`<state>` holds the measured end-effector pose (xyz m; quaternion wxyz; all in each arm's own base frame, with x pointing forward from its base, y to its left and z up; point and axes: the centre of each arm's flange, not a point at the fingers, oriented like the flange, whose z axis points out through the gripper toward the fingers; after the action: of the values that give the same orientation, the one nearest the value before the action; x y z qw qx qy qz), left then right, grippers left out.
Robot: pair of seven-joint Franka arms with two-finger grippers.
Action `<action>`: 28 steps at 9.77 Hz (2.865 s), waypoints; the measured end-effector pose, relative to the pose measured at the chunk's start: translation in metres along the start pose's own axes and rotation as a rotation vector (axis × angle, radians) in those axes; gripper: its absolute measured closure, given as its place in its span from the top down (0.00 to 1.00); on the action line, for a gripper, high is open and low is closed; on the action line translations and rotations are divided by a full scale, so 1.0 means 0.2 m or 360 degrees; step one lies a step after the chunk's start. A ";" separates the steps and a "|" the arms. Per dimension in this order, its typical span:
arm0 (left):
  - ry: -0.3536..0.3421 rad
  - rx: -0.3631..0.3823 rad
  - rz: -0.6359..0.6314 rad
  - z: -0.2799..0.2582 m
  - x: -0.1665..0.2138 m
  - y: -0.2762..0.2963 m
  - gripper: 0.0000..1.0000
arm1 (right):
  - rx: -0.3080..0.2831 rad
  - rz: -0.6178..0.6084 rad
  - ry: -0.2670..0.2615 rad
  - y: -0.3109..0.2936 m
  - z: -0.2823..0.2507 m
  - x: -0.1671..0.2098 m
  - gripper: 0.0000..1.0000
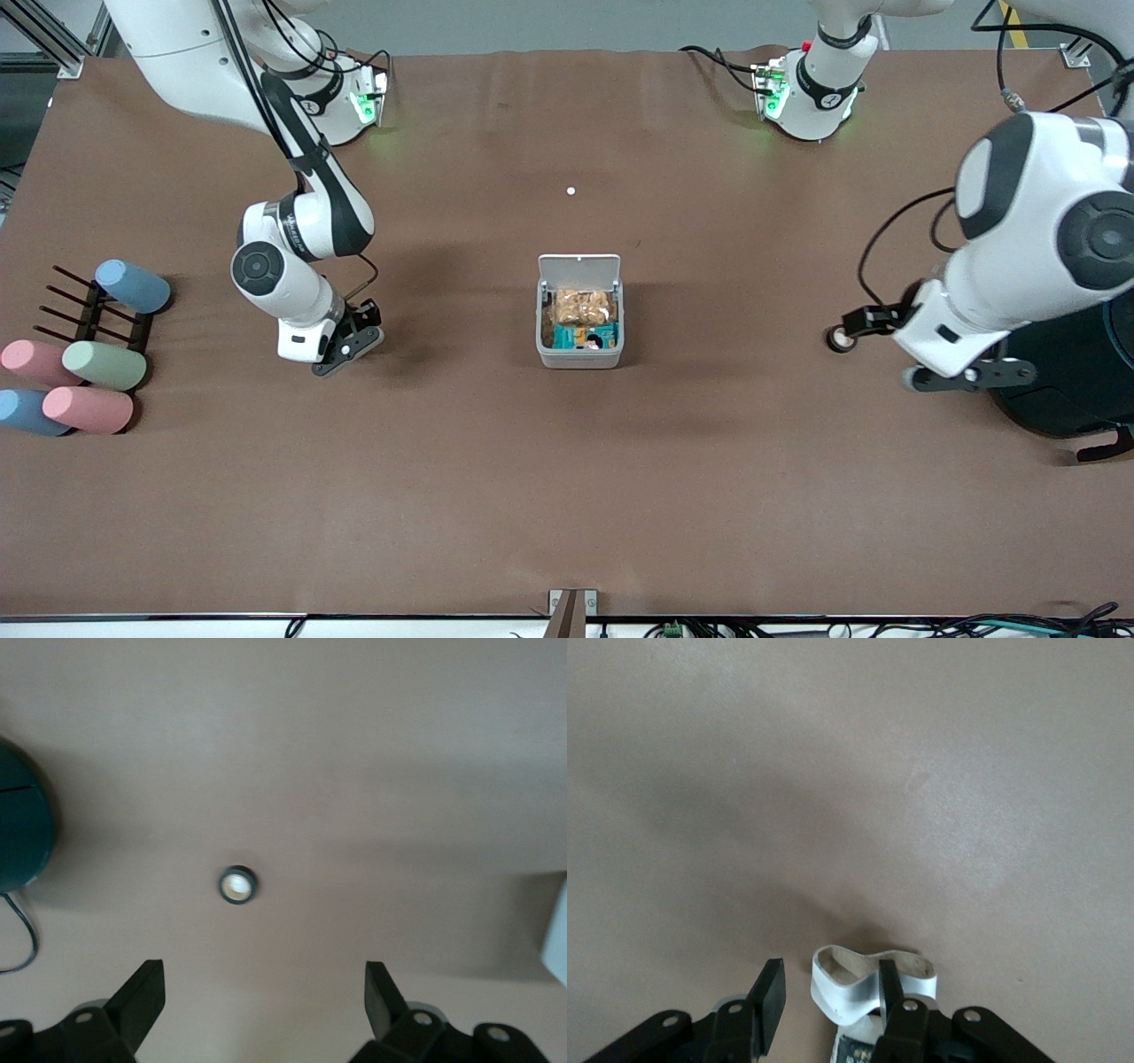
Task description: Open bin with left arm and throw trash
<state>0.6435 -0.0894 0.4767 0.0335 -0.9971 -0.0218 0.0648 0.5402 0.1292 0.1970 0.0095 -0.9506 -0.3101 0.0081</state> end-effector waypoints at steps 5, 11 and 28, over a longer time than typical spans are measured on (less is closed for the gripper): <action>0.0098 -0.0037 0.0083 0.74 0.00 -0.10 1.00 | -0.0005 -0.0015 0.0006 -0.02 0.03 0.01 0.14; 0.0319 -0.0052 0.0171 1.46 -0.23 -0.23 1.00 | 0.0153 0.0102 -0.0128 0.09 -0.16 0.12 0.06; -0.0053 0.0040 0.0308 1.07 -0.13 -0.07 0.55 | 0.0418 0.0979 0.0126 -1.42 -0.74 0.94 0.06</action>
<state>0.5896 -0.0627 0.2687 0.0393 -0.9928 0.0749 0.0845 0.5277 0.4680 0.3491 0.1409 -0.9899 -0.0043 0.0136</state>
